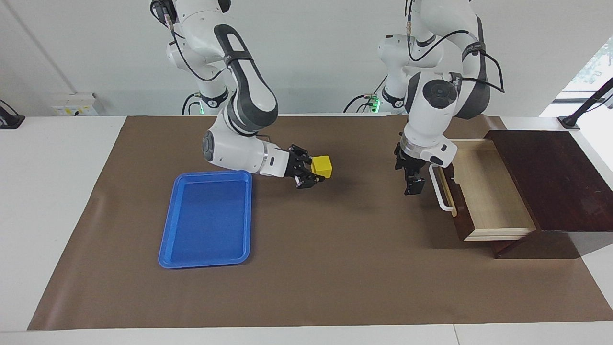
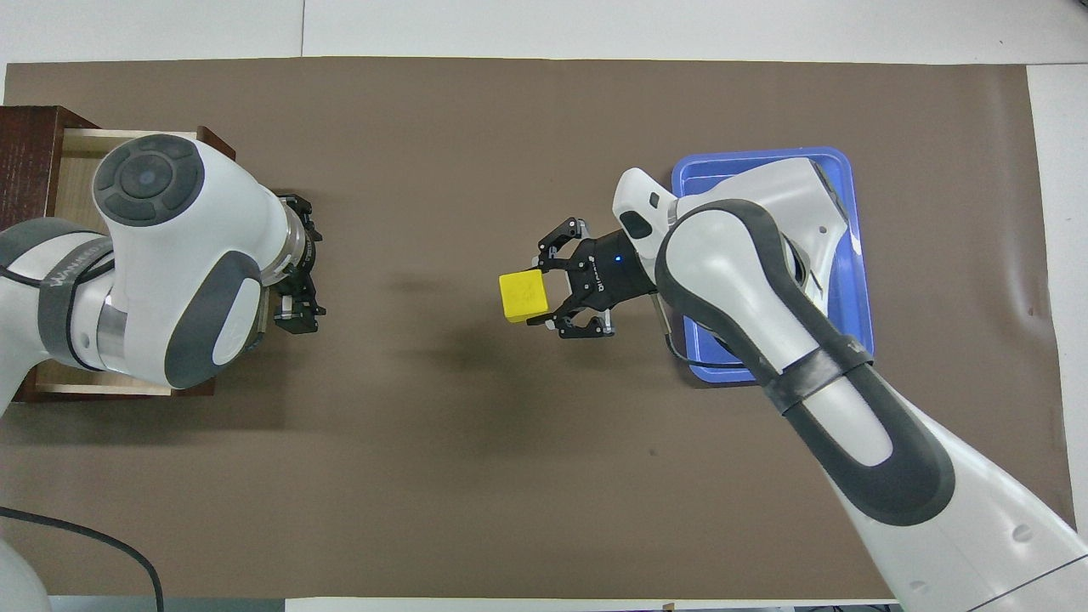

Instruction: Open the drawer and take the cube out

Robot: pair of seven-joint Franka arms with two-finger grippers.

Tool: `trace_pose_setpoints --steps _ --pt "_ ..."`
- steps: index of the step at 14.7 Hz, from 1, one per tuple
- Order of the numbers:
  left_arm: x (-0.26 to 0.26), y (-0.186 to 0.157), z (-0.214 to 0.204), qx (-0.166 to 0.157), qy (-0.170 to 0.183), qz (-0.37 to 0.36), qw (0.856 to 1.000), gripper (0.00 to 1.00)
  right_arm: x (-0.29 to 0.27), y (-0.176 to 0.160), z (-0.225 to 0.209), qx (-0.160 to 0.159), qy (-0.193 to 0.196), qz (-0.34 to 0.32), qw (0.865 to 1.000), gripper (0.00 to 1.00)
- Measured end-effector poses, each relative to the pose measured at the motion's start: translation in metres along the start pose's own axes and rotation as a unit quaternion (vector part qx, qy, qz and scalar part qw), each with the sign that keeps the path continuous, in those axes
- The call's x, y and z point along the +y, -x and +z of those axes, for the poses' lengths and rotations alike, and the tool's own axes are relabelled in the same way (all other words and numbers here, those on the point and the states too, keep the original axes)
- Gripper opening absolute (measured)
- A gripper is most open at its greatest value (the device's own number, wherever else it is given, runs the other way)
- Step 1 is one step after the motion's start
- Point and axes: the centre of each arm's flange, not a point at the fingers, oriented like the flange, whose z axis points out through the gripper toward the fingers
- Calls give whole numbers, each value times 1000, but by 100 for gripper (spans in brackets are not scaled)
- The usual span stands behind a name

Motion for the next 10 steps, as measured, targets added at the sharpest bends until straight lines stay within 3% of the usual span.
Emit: trace_pose_setpoints --steps 5,10 --pt "14 -78 7 32 10 66 997 100 5 76 -89 -42 7 -6 999 56" --pt "22 -144 1 23 20 93 995 100 -4 145 -162 -79 35 -16 996 56"
